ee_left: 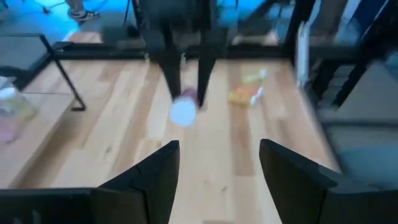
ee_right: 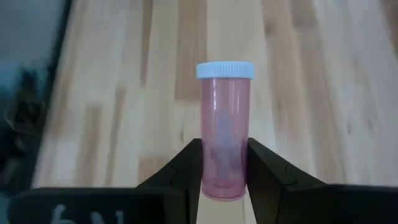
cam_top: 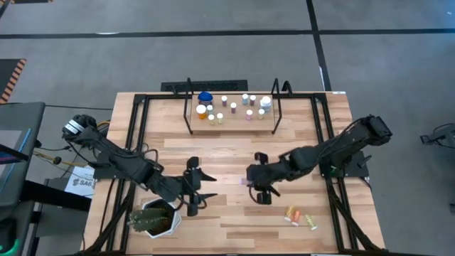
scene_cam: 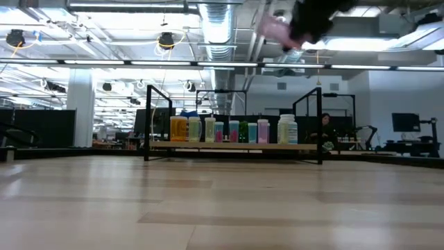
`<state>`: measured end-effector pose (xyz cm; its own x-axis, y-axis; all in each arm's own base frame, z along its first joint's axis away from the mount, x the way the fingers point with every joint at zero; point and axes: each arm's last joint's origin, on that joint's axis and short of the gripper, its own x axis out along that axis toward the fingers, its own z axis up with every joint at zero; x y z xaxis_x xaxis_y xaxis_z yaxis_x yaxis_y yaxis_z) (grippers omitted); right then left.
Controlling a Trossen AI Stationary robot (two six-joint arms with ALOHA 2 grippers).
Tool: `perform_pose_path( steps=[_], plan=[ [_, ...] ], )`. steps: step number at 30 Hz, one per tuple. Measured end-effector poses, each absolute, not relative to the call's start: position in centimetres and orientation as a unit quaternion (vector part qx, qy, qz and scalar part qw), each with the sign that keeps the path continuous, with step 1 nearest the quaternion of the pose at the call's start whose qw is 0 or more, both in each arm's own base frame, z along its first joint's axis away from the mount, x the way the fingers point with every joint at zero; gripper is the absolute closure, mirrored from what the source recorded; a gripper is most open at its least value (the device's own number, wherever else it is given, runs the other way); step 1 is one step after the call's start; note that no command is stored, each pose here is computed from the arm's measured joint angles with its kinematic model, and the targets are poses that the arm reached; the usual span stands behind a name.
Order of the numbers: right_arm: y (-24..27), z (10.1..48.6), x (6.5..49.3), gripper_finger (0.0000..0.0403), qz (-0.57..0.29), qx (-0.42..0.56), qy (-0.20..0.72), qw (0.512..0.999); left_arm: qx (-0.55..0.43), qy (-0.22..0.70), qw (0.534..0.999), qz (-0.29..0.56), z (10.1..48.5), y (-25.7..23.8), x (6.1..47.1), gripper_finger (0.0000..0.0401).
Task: Pick and place medicine bottles onto shelf by color
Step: Put the pink pill bottle on the shelf
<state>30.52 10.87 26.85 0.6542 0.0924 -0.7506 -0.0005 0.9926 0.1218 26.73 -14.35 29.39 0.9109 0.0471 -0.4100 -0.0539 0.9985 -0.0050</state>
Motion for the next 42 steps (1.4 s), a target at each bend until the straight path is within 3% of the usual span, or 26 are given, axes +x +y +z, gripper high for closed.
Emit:
perform_pose_path(
  steps=[10, 42],
  plan=[
    [10.5, 30.3, 31.1, 0.0283, 0.028, 0.066, 0.391, 0.918, -0.002, 0.201, 0.978, 0.053, 28.1, -12.9, 29.6, 0.0191],
    [8.6, 30.8, 32.4, 0.0283, 0.024, 0.048, 0.348, 0.936, -0.028, 0.162, 0.985, 0.053, 28.8, -8.6, 32.1, 0.019]
  ],
)
